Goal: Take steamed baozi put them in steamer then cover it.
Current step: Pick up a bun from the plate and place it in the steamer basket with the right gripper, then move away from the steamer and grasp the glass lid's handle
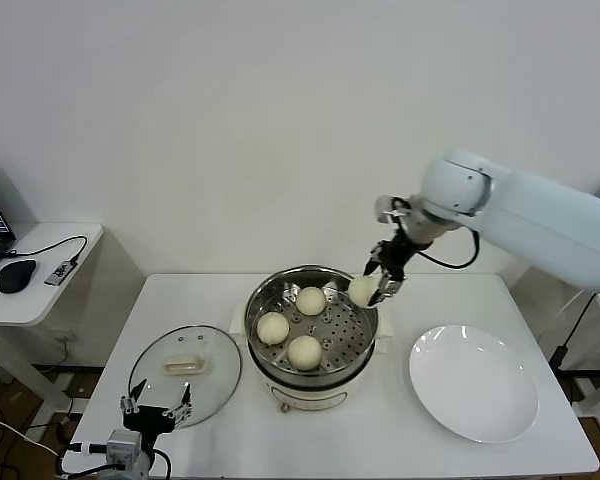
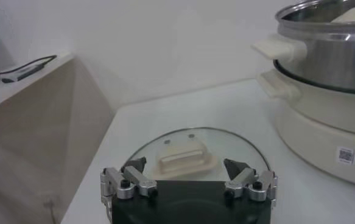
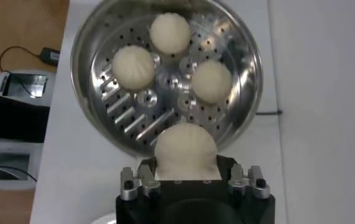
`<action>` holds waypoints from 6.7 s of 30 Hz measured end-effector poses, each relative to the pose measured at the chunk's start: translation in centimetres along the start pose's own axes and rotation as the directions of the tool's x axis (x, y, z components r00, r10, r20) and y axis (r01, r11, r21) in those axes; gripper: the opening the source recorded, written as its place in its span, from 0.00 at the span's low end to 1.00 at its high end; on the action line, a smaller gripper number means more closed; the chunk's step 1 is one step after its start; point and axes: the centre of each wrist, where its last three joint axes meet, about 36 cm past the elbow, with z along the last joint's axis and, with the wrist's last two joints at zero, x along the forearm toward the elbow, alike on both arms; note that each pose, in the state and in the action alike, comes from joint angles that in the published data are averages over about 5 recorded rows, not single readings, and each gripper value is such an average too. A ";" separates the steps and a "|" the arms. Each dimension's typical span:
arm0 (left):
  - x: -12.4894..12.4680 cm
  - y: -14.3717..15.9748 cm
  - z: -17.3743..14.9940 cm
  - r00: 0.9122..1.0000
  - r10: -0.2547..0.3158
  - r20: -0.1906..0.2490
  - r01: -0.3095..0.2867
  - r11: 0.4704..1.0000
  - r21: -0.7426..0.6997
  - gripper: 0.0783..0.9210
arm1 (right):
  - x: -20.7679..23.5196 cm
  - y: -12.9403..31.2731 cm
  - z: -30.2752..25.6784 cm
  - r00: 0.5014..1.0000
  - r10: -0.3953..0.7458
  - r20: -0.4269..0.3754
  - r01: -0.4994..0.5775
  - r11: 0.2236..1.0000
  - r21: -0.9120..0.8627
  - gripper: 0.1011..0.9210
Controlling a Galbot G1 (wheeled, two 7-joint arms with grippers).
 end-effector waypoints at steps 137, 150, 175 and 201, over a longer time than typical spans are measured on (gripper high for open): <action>-8.4 1.0 8.6 0.951 -0.080 0.298 0.306 0.140 -0.942 0.88 | -18.6 39.1 25.3 0.105 0.973 -0.204 -0.323 -0.161 -0.933 0.88; -9.9 -0.1 8.3 0.956 -0.096 0.278 0.290 0.142 -0.946 0.88 | -18.9 39.9 25.4 0.095 0.970 -0.224 -0.334 -0.181 -0.925 0.88; -14.0 -1.0 7.0 0.942 -0.160 0.296 0.325 0.205 -0.923 0.88 | -19.3 41.0 25.9 0.120 0.963 -0.242 -0.367 -0.184 -0.912 0.88; -15.9 0.1 9.7 0.935 -0.127 0.331 0.352 0.224 -0.909 0.25 | -19.3 41.8 25.3 0.136 0.960 -0.244 -0.378 -0.177 -0.909 0.88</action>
